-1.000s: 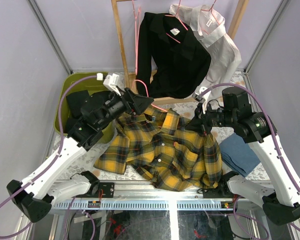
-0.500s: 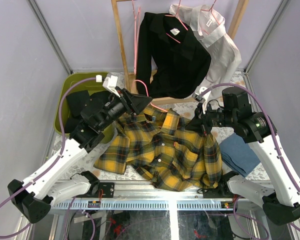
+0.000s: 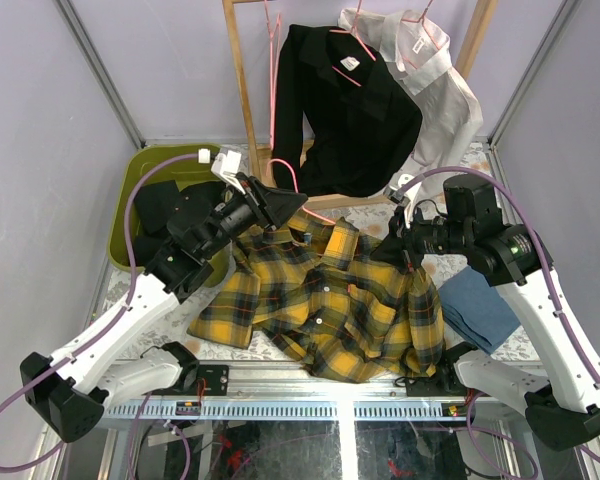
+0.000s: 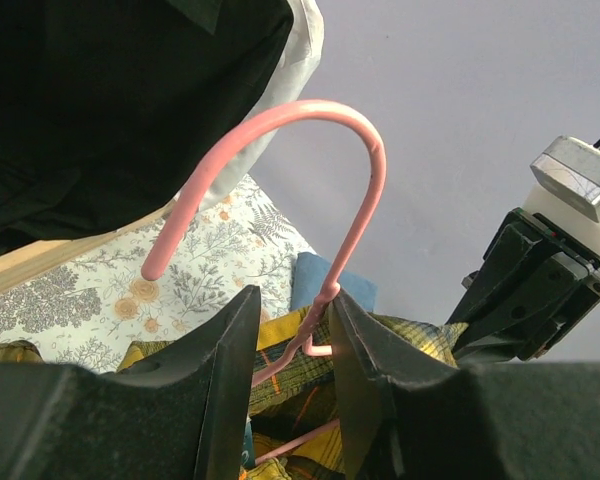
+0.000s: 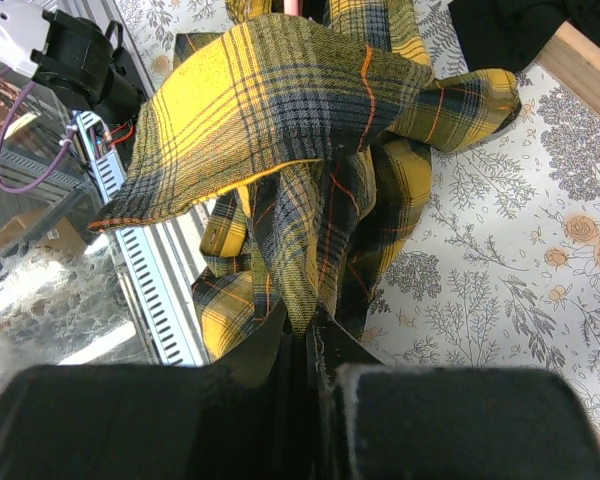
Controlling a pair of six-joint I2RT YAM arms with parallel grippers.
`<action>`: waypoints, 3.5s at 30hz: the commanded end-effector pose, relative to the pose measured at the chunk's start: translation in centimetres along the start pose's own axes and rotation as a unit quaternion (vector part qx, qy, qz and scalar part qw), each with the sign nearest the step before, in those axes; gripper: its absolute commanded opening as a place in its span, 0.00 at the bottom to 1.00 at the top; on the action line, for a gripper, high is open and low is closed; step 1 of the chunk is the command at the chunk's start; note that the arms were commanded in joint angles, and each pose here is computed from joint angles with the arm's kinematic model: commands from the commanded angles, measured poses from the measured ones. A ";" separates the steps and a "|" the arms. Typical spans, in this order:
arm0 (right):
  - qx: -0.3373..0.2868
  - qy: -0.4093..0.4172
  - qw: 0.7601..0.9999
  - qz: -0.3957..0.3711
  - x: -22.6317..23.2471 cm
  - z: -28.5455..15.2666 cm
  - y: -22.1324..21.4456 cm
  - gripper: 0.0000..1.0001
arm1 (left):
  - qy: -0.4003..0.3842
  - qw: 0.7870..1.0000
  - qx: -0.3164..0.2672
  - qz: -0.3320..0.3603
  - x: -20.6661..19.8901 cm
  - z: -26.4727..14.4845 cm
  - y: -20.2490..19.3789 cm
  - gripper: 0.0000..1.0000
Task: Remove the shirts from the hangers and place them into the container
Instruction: Pick up the hanger from the clothesline, then remove the shirt from the hanger.
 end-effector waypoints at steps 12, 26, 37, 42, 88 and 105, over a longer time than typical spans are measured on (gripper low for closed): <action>-0.020 0.021 0.999 -0.015 0.5 -0.1 0.6 0.00 | -0.012 1.000 -0.023 0.009 -0.3 0.7 0.5 0.16; -0.025 0.021 0.999 -0.015 0.5 0.0 0.7 0.02 | 0.001 1.000 -0.026 0.010 -0.2 0.1 0.8 0.29; -0.023 0.025 0.999 -0.015 0.7 -0.1 0.6 0.00 | -0.004 1.000 -0.019 0.009 -0.2 0.4 0.5 0.43; -0.019 0.028 0.999 -0.014 0.6 0.1 0.4 0.00 | -0.018 0.999 -0.027 -0.002 -0.4 0.8 0.5 0.47; -0.065 0.040 0.997 0.030 -0.2 4.5 5.0 0.22 | 0.108 0.983 0.034 0.147 -1.5 -0.1 -0.8 0.00; -0.141 -0.172 0.975 -0.010 -3.1 1.6 4.7 0.00 | 0.191 0.967 -0.003 0.168 -0.3 -3.1 1.2 0.00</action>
Point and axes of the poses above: each gripper's point midway between its finger pads, its own z axis out along the fingers, its own x axis along the line the jaws close on, y = z × x, the point moved 8 cm from there along -z, back along the fingers, and after that the axes turned 13 degrees about z, right-handed, at the moved point
